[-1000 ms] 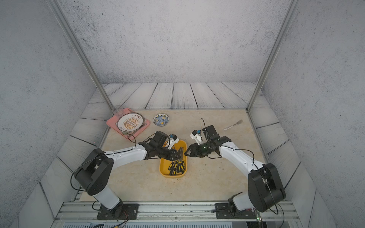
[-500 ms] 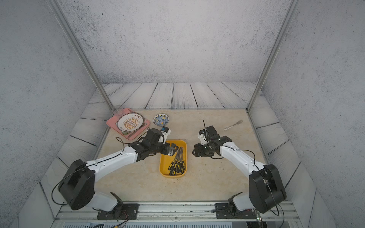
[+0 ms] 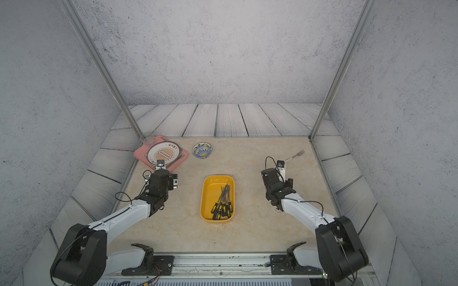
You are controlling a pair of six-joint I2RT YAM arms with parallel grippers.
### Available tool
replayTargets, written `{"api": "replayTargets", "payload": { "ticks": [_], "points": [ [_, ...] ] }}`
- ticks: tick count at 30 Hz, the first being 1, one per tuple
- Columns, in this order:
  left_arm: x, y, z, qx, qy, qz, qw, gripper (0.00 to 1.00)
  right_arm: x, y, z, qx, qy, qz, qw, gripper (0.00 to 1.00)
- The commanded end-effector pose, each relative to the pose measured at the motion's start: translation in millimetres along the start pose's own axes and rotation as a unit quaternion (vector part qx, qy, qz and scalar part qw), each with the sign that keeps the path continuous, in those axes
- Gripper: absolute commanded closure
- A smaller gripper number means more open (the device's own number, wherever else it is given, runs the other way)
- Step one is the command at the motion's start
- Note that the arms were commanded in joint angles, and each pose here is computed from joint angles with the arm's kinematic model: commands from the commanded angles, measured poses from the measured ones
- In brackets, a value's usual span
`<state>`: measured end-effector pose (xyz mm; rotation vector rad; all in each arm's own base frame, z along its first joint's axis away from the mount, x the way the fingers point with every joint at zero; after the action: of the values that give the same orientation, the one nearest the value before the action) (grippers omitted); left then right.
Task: Put the file tool into the storage box
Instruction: Reset both arms
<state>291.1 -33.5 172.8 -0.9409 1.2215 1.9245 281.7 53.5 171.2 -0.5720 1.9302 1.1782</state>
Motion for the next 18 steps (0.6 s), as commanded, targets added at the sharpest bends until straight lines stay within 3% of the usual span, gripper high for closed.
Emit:
{"api": "replayTargets", "payload": {
  "ticks": [1,5,8,12,15,18],
  "points": [
    [-6,-25,18,-0.045,0.0,-0.004,0.999,0.02,-42,-15,1,0.058,-0.012,-0.053,0.997,0.32],
    [8,-54,25,-0.02,0.033,0.019,0.999,0.01,-35,-41,5,0.09,0.043,-0.027,0.995,0.32],
    [5,-62,29,0.021,0.053,0.015,0.998,0.01,-11,-56,-2,0.08,0.024,-0.013,0.996,0.32],
    [17,-63,28,0.074,0.076,-0.033,0.994,0.0,-11,-54,-8,0.026,-0.016,-0.06,0.998,0.32],
    [28,-61,18,0.124,0.052,-0.05,0.99,0.02,-8,-50,-3,-0.044,0.011,-0.088,0.995,0.36],
    [30,-60,18,0.126,0.055,-0.061,0.989,0.02,6,-55,-6,-0.059,-0.004,-0.152,0.987,0.36]
  ]
}}
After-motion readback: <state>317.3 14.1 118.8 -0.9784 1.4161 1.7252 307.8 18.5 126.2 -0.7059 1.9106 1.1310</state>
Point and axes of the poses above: each gripper's point midway between its finger pads, its own y axis back along the fingers, its own z axis along the line the jaws close on, x = y × z, the point moved 9 cm from there along y, back along the fingers, and after that the axes turned 3 degrees about -y, right-handed, at the moved point
